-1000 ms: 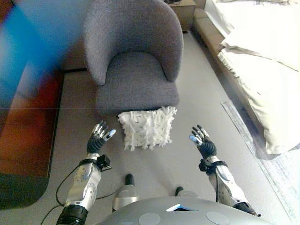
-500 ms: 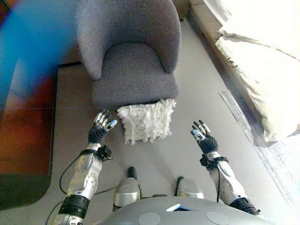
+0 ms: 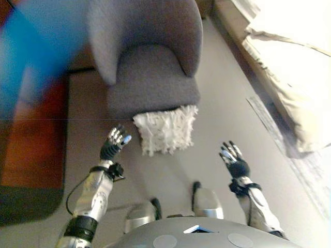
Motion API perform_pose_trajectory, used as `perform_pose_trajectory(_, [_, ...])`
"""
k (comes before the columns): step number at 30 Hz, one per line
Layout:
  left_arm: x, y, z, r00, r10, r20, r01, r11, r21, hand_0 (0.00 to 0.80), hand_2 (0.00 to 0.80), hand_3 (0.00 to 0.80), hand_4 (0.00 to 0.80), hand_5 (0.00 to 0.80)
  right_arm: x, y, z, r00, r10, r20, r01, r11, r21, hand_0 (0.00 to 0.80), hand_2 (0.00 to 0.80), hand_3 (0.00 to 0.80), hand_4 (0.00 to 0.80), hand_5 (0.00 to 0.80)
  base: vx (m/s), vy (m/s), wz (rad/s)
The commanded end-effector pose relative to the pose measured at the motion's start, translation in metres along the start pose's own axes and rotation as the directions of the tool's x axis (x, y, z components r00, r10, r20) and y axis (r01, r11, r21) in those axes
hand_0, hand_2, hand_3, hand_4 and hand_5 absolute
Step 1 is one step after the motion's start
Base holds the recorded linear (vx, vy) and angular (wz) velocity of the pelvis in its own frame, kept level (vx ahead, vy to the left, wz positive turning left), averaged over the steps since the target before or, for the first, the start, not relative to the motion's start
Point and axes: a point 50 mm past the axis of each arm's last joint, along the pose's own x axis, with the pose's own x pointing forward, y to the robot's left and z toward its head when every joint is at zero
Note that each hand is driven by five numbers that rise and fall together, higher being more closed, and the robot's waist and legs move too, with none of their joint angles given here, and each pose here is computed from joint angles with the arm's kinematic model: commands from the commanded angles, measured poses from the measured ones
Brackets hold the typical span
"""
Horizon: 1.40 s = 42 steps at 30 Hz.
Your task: Pick up the cushion and take it to the sofa
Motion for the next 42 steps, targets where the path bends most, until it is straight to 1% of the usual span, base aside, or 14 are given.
perform_pose_trajectory(1, [-0.013, 0.008, 0.014, 0.998, -0.005, 0.059, 0.003, 0.999, 0.041, 0.0, 0.0, 0.0, 0.0, 0.0, 0.005, 0.018, 0.005, 0.995, 0.072, 0.062, -0.075, 0.996, 0.047, 0.0, 0.0, 0.0, 0.0, 0.0, 0.563, -0.192, 0.23])
perform_pose_trajectory(5, [-0.022, 0.017, 0.007, 0.996, 0.073, 0.048, -0.07, 0.996, -0.057, 0.0, 0.0, 0.0, 0.0, 0.0, 0.0, 0.019, 0.005, 0.994, 0.109, 0.021, -0.109, 0.994, 0.001, 0.0, 0.0, 0.0, 0.0, 0.0, 0.495, -0.202, 0.15])
perform_pose_trajectory(8, [-0.016, 0.012, 0.014, 0.992, 0.075, 0.097, -0.067, 0.994, -0.084, 0.0, 0.0, 0.0, 0.0, 0.0, -0.001, 0.016, 0.012, 0.987, 0.163, 0.012, -0.162, 0.986, -0.031, 0.0, 0.0, 0.0, 0.0, 0.0, 0.449, -0.279, 0.21])
perform_pose_trajectory(10, [-0.011, 0.006, 0.021, 0.99, 0.075, 0.121, -0.064, 0.993, -0.095, 0.0, 0.0, 0.0, 0.0, 0.0, 0.001, 0.009, 0.016, 0.989, 0.151, 0.01, -0.15, 0.987, -0.057, 0.0, 0.0, 0.0, 0.0, 0.0, 0.353, -0.242, -0.26])
perform_pose_trajectory(13, [-0.006, 0.0, 0.028, 0.986, 0.061, 0.157, -0.046, 0.994, -0.099, 0.0, 0.0, 0.0, 0.0, 0.0, 0.004, 0.007, 0.021, 0.985, 0.169, 0.035, -0.168, 0.985, -0.048, 0.0, 0.0, 0.0, 0.0, 0.0, 0.266, -0.094, -0.29])
perform_pose_trajectory(19, [-0.007, 0.002, 0.03, 0.981, 0.071, 0.183, -0.051, 0.993, -0.11, 0.0, 0.0, 0.0, 0.0, 0.0, 0.002, 0.01, 0.017, 0.989, 0.148, 0.022, -0.147, 0.989, -0.031, 0.0, 0.0, 0.0, 0.0, 0.0, 0.235, 0.057, -0.36])
perform_pose_trajectory(24, [-0.008, 0.006, 0.028, 0.981, 0.084, 0.175, -0.063, 0.99, -0.124, 0.0, 0.0, 0.0, 0.0, 0.0, -0.005, 0.009, 0.014, 0.988, 0.153, 0.015, -0.153, 0.988, -0.033, 0.0, 0.0, 0.0, 0.0, 0.0, 0.206, 0.093, -0.02])
perform_pose_trajectory(30, [-0.009, 0.01, 0.026, 0.979, 0.115, 0.166, -0.095, 0.988, -0.126, 0.0, 0.0, 0.0, 0.0, 0.0, -0.006, 0.01, 0.015, 0.987, 0.16, 0.017, -0.159, 0.986, -0.042, 0.0, 0.0, 0.0, 0.0, 0.0, 0.142, 0.114, -0.17])
perform_pose_trajectory(35, [-0.01, 0.011, 0.027, 0.98, 0.115, 0.164, -0.095, 0.988, -0.121, 0.0, 0.0, 0.0, 0.0, 0.0, -0.008, 0.008, 0.014, 0.988, 0.154, 0.01, -0.154, 0.987, -0.051, 0.0, 0.0, 0.0, 0.0, 0.0, 0.128, 0.187, -0.02])
perform_pose_trajectory(38, [-0.002, 0.007, 0.031, 0.98, 0.093, 0.174, -0.079, 0.993, -0.085, 0.0, 0.0, 0.0, 0.0, 0.0, -0.001, 0.012, 0.017, 0.988, 0.15, 0.048, -0.148, 0.988, -0.041, 0.0, 0.0, 0.0, 0.0, 0.0, 0.072, 0.263, 0.19])
perform_pose_trajectory(40, [0.001, 0.007, 0.035, 0.982, 0.056, 0.18, -0.049, 0.998, -0.042, 0.0, 0.0, 0.0, 0.0, 0.0, 0.007, 0.017, 0.023, 0.986, 0.14, 0.093, -0.139, 0.99, -0.016, 0.0, 0.0, 0.0, 0.0, 0.0, 0.051, 0.271, 0.34])
perform_pose_trajectory(42, [-0.005, 0.01, 0.035, 0.983, 0.014, 0.182, -0.024, 0.998, 0.052, 0.0, 0.0, 0.0, 0.0, 0.0, 0.009, 0.021, 0.025, 0.984, 0.138, 0.116, -0.141, 0.99, 0.023, 0.0, 0.0, 0.0, 0.0, 0.0, 0.176, 0.249, 0.27])
